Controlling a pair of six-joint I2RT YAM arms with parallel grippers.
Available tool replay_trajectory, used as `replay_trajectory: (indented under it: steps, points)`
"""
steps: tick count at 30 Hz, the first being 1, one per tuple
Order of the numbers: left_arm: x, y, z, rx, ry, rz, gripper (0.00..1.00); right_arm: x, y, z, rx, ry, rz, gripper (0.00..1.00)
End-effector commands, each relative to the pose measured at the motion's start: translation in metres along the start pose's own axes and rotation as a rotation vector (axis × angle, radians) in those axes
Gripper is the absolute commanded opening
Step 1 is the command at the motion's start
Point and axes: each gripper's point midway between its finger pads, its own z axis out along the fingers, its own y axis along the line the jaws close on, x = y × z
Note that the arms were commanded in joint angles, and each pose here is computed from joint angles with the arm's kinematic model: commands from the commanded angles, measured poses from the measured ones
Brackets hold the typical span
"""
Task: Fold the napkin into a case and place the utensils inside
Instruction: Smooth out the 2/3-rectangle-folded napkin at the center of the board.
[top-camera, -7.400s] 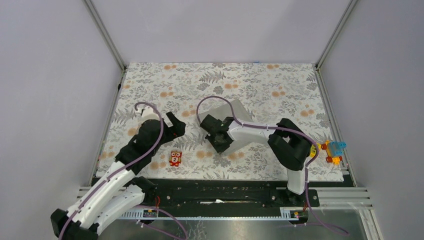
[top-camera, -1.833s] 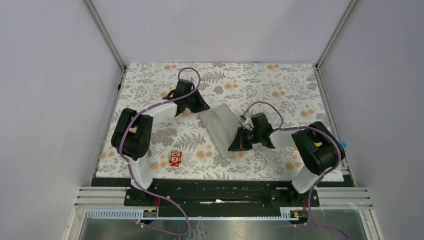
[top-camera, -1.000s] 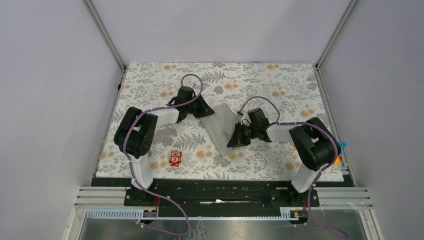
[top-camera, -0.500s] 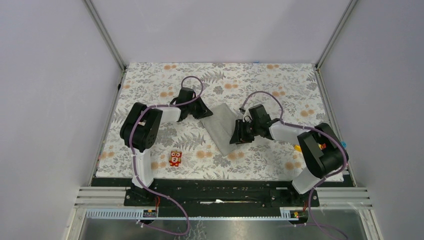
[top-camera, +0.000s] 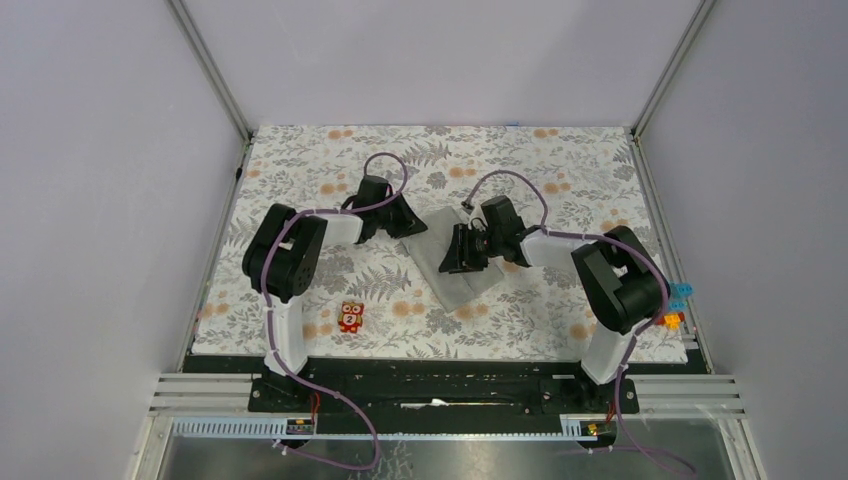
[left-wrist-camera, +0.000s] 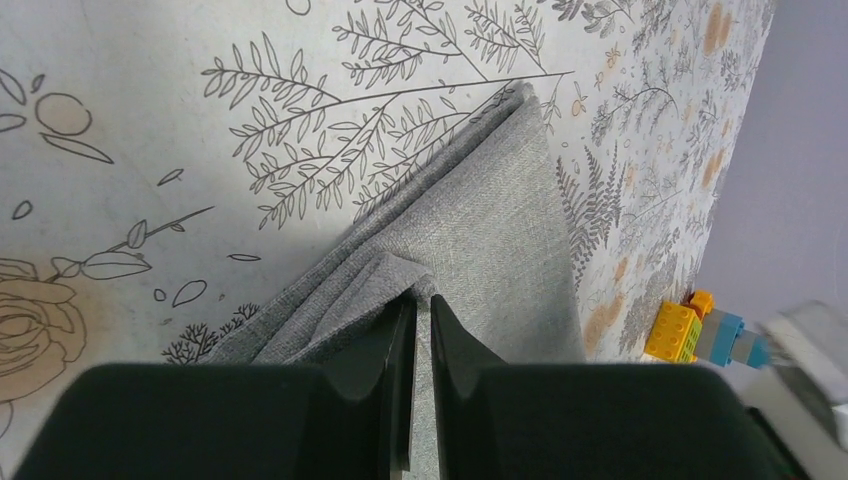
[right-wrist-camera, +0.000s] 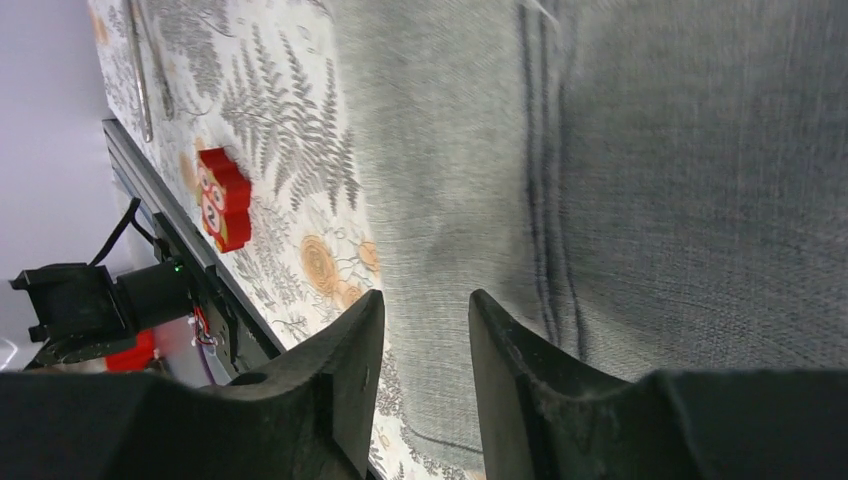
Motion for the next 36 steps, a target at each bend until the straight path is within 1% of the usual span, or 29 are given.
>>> replay_trajectory:
  steps: [1,3,7,9,12,14,16,19,24,27,31,36]
  points:
    - [-0.019,-0.029,-0.005,0.09,-0.033,0.07,0.17,0.008,-0.002,0.014,-0.036,0.007,0.049,0.4]
    - [-0.025,-0.051,-0.019,0.148,-0.036,0.094,0.22,0.012,-0.011,0.019,-0.014,0.019,0.055,0.38]
    - [-0.041,-0.097,-0.053,0.276,-0.059,0.138,0.37,0.013,-0.018,0.022,0.01,0.021,0.06,0.37]
    - [-0.047,-0.105,-0.066,0.301,-0.076,0.134,0.38,0.008,-0.015,0.018,0.021,0.013,0.055,0.37]
    - [-0.047,-0.09,-0.07,0.304,-0.082,0.091,0.29,-0.005,-0.002,0.009,0.016,-0.022,0.027,0.37]
    - [-0.044,-0.076,-0.064,0.312,-0.061,0.052,0.22,-0.016,0.012,0.003,-0.015,-0.042,0.002,0.41]
    - [-0.037,-0.071,-0.056,0.362,-0.027,0.019,0.18,-0.023,0.026,0.003,-0.062,-0.038,-0.011,0.45]
    - [-0.028,-0.056,-0.04,0.366,0.011,-0.015,0.14,-0.032,0.044,0.009,-0.136,-0.023,-0.016,0.5]
    - [-0.024,-0.03,-0.021,0.313,0.033,-0.035,0.13,-0.047,0.077,0.025,-0.309,-0.01,-0.05,0.59]
    - [-0.022,-0.011,-0.013,0.25,0.047,-0.072,0.12,-0.051,0.088,0.042,-0.37,0.03,-0.077,0.61]
    - [-0.019,0.014,-0.01,0.183,0.057,-0.131,0.11,-0.059,0.089,0.062,-0.396,0.055,-0.075,0.64]
    - [-0.017,0.024,-0.012,0.159,0.047,-0.148,0.1,-0.056,0.075,0.086,-0.389,0.099,-0.044,0.63]
